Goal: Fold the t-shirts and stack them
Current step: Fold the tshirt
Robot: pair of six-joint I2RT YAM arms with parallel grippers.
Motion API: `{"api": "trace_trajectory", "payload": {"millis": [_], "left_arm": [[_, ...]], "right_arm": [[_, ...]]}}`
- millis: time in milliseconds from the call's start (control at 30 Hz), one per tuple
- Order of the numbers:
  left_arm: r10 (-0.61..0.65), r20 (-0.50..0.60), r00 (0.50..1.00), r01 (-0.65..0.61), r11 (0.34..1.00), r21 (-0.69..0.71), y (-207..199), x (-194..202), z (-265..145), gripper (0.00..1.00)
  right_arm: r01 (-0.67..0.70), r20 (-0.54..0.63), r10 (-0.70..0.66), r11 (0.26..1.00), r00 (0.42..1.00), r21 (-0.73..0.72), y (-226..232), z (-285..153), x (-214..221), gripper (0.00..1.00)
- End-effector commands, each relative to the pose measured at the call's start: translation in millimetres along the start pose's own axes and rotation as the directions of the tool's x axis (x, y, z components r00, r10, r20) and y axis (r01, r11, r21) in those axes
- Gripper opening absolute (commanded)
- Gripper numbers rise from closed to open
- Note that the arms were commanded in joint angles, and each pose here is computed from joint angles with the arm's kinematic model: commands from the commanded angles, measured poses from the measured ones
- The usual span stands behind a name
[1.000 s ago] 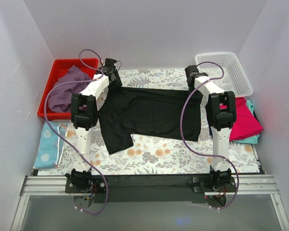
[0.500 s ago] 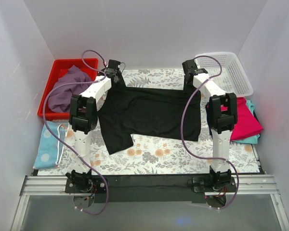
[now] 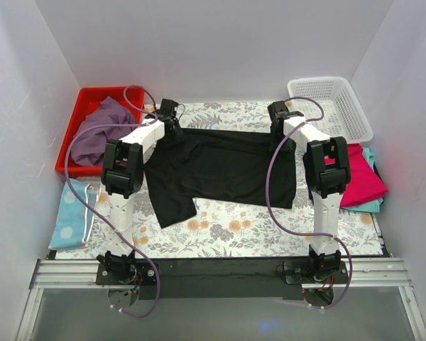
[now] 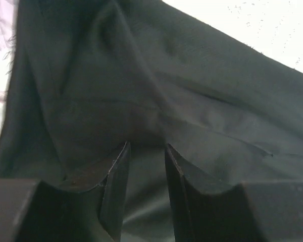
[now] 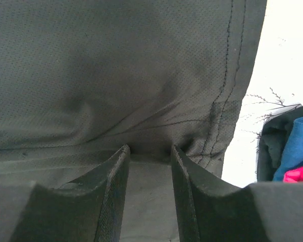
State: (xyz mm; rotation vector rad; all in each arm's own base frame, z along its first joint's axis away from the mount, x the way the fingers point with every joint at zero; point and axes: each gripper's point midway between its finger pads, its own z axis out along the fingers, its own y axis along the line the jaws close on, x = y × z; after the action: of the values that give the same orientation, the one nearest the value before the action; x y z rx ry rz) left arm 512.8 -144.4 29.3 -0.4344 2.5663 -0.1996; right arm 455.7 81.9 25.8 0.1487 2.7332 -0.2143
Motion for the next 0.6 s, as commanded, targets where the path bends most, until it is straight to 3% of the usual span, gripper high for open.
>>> {"api": "trace_trajectory", "payload": {"millis": [0,200,567], "left_arm": [[0.002,-0.003,1.0,-0.002,0.999,-0.032,11,7,-30,0.32],[0.018,-0.042,0.999,-0.023,0.992,-0.126,42,31,-37,0.29],[0.023,-0.056,0.998,-0.033,0.983,-0.182,67,40,-60,0.29]], "right_arm": [[-0.024,0.012,0.024,1.0,1.0,-0.02,-3,-16,4,0.44],[-0.027,0.0,0.027,1.0,1.0,0.0,-14,-26,21,0.43],[0.001,-0.077,0.004,0.997,0.997,0.075,-35,-20,67,0.42]]}}
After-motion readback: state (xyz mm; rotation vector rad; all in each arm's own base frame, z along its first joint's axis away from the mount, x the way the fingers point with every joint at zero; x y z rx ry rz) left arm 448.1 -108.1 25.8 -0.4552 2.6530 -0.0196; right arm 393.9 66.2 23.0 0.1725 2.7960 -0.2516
